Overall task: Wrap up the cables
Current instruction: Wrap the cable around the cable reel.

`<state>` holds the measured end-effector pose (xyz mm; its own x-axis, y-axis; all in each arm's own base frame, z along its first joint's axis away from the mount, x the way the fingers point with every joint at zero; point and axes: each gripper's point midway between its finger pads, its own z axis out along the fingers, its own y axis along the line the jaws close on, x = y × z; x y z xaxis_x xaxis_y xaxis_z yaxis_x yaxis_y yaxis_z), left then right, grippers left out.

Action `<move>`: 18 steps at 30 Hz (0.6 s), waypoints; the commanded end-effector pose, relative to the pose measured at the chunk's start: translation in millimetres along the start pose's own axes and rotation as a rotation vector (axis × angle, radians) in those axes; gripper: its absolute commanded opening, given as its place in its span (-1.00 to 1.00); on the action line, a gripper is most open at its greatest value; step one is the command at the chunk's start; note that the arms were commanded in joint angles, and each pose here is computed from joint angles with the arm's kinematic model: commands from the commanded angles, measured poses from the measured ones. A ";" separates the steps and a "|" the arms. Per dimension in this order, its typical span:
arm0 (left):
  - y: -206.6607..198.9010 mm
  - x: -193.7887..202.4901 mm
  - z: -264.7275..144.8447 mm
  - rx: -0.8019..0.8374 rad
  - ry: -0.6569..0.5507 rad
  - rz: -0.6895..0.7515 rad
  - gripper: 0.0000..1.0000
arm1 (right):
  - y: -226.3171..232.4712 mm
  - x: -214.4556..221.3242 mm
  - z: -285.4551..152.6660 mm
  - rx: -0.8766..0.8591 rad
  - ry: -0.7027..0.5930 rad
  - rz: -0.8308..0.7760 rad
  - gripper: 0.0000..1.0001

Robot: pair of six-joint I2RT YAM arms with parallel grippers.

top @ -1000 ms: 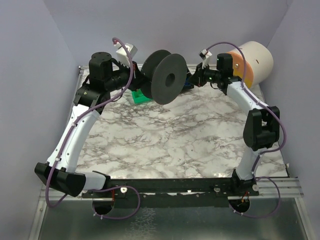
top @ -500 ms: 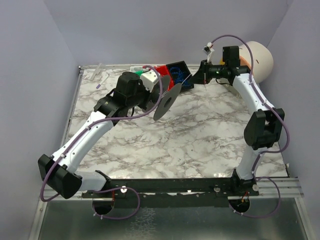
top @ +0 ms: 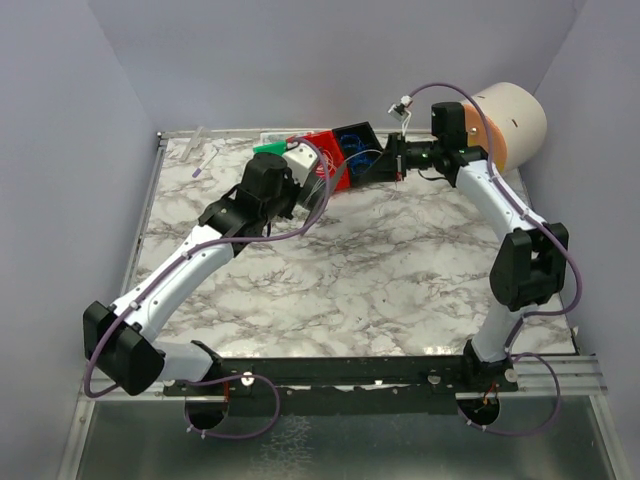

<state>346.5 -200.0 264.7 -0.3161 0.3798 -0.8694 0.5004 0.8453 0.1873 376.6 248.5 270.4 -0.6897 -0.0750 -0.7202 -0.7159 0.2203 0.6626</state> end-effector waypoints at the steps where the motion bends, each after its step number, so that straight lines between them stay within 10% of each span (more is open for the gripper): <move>1: 10.9 -9.0 6.7 -0.072 -0.054 -0.028 -1.00 | 35.7 -17.4 0.8 -0.102 -0.037 -0.015 -0.99; 18: 24.3 9.6 45.1 -0.195 0.023 -0.050 -1.00 | 72.2 0.2 11.9 -0.173 0.006 -0.088 -0.99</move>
<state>371.2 -195.7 229.4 -0.3694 0.3908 -0.8431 0.4109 0.8824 0.2289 336.6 277.4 300.1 -0.6714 -0.0915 -0.7354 -0.7411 0.0935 0.6649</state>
